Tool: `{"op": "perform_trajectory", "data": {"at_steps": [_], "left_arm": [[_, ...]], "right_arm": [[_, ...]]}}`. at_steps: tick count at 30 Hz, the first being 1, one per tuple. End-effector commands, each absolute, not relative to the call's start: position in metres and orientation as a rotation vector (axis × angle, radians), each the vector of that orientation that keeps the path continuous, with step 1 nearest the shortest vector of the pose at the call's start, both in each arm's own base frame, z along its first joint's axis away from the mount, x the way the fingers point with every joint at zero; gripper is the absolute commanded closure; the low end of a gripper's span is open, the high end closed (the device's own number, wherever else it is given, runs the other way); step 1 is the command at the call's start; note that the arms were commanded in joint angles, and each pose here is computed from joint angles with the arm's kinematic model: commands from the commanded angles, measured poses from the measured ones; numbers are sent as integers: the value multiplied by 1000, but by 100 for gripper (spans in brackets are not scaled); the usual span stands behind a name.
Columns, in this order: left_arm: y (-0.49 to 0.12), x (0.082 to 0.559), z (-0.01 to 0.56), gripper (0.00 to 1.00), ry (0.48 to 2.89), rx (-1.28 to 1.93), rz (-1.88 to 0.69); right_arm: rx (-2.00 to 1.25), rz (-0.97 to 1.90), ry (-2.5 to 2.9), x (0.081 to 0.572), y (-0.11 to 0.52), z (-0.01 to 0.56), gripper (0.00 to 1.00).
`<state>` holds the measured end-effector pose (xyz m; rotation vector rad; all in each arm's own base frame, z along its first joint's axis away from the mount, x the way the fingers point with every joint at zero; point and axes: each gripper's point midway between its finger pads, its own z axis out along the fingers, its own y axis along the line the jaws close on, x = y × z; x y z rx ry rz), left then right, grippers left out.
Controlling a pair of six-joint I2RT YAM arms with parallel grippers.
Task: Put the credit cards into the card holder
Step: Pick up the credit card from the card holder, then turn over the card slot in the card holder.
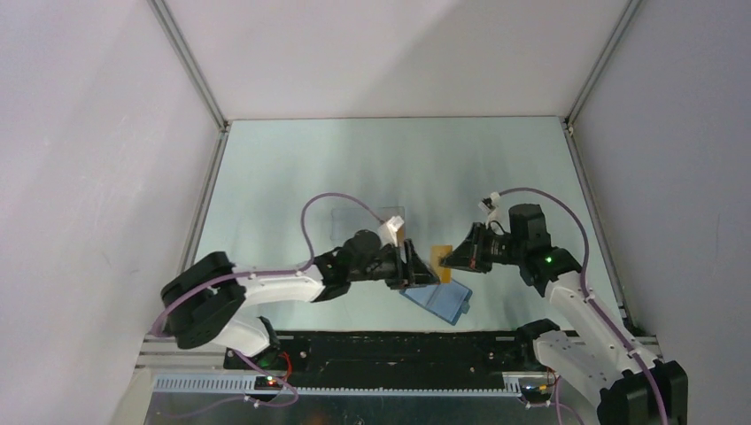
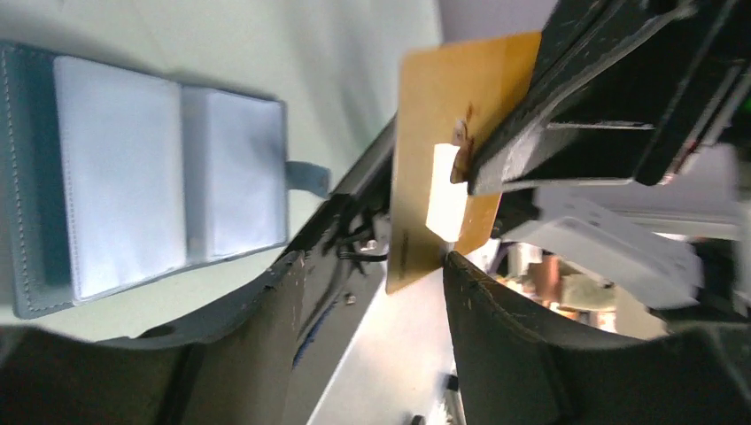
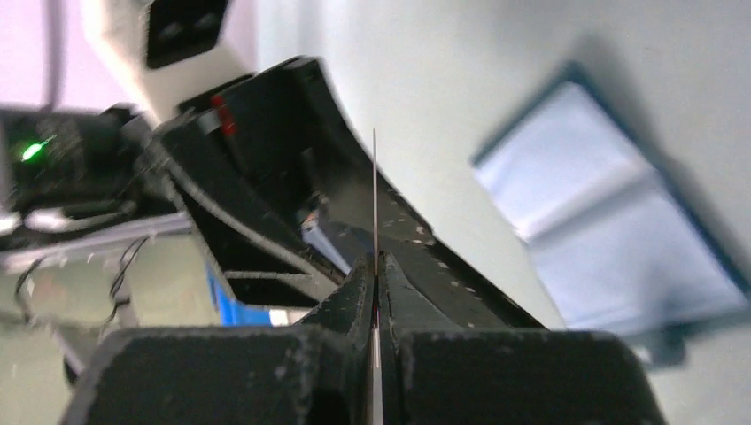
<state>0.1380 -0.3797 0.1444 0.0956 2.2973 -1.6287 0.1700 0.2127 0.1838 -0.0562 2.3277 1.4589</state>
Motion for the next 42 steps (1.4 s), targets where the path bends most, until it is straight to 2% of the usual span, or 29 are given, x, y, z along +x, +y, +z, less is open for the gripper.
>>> {"op": "perform_trajectory", "data": {"at_steps": [1,5,9,15,20,35,37,41,42], "left_arm": [[-391,137,109,37,2444,247,-1308],[-388,129,82,30,2568,432,-935],[-397,128,72,24,2549,571,-743],[-404,126,61,17,2553,676,-589],[-409,129,56,17,2556,709,-476],[-431,114,32,32,2606,873,-377],[-430,113,22,36,2631,879,-334],[-425,116,13,54,2666,863,-247],[-426,117,13,62,2668,853,-245]], "right_arm": [[129,1055,2528,168,166,131,100],[302,828,2559,176,135,110,100],[420,746,2535,183,121,103,100],[551,690,2498,192,103,101,100],[586,754,2477,198,98,102,100],[606,835,2480,200,96,98,100],[604,843,2482,200,97,98,100],[596,865,2491,199,99,97,100],[592,869,2493,199,100,97,100]]}}
